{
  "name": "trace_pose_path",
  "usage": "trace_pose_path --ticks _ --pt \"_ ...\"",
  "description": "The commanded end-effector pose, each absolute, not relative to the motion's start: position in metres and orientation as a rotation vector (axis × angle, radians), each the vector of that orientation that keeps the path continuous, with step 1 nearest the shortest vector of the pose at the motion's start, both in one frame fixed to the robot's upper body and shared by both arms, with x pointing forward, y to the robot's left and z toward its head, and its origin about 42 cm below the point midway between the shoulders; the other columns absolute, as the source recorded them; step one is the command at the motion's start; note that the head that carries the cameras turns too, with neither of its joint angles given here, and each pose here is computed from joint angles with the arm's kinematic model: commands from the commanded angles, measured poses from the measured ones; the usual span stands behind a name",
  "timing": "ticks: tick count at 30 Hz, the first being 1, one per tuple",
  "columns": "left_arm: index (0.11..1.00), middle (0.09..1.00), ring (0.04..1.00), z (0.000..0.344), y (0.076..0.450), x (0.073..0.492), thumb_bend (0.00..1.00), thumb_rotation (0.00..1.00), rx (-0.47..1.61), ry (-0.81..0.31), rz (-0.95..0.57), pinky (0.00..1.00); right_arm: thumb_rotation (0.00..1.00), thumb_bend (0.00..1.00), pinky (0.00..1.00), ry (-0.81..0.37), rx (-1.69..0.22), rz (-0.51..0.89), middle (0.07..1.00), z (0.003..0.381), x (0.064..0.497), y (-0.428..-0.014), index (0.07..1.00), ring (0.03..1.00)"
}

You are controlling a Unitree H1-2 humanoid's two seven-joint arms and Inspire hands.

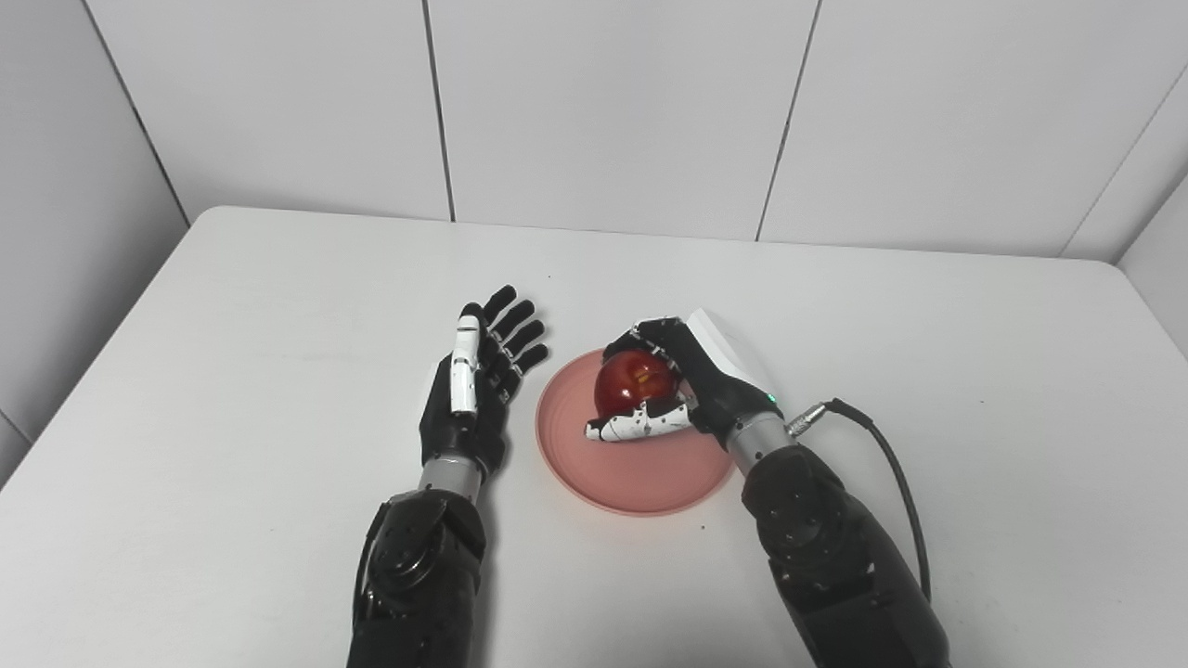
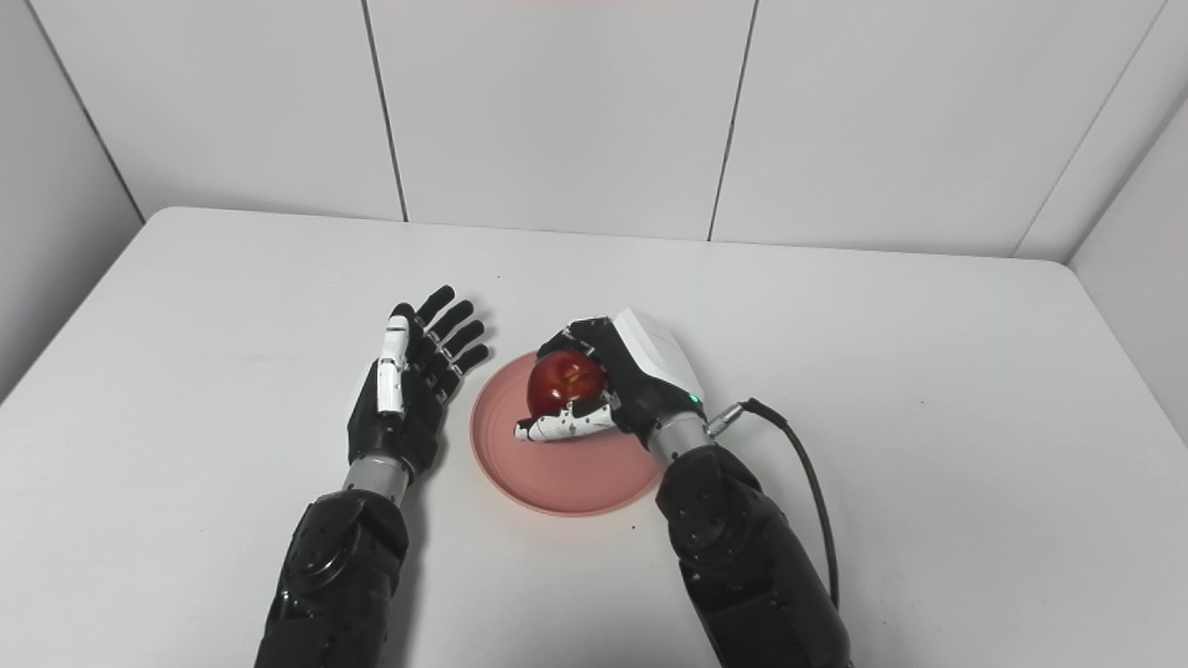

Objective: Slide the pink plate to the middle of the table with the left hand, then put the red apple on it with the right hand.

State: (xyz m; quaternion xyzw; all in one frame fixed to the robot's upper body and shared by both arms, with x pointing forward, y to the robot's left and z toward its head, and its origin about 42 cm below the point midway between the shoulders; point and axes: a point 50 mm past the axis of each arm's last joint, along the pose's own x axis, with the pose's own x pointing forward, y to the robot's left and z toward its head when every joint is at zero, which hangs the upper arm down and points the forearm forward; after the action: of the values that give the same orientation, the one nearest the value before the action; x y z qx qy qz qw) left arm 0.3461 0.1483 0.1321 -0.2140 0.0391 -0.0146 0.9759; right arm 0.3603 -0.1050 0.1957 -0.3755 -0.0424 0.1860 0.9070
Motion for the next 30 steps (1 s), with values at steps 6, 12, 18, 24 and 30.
trace_pose_path --ticks 6,12,18,24,30 --pt "0.83 0.852 0.842 0.135 0.141 0.348 0.35 1.0 -0.449 0.086 -0.021 0.82 0.13 0.52 0.31 -0.198 -0.781 0.393 0.472 0.21 0.359 -0.095 0.487 0.397" --pt "0.832 0.854 0.843 0.135 0.141 0.348 0.35 1.0 -0.447 0.089 -0.021 0.82 0.13 0.52 0.31 -0.202 -0.789 0.404 0.473 0.206 0.356 -0.093 0.487 0.395" --pt "0.83 0.852 0.841 0.136 0.14 0.348 0.35 1.0 -0.446 0.095 -0.017 0.82 0.13 0.52 0.3 -0.183 -0.803 0.41 0.471 0.201 0.357 -0.095 0.486 0.391" --pt "0.827 0.85 0.84 0.136 0.14 0.348 0.35 1.0 -0.446 0.095 -0.017 0.82 0.14 0.52 0.28 -0.169 -0.807 0.393 0.469 0.199 0.357 -0.096 0.487 0.377" --pt "0.829 0.851 0.84 0.136 0.14 0.348 0.35 1.0 -0.451 0.095 -0.018 0.82 0.14 0.52 0.29 -0.162 -0.814 0.389 0.483 0.197 0.357 -0.097 0.488 0.386"
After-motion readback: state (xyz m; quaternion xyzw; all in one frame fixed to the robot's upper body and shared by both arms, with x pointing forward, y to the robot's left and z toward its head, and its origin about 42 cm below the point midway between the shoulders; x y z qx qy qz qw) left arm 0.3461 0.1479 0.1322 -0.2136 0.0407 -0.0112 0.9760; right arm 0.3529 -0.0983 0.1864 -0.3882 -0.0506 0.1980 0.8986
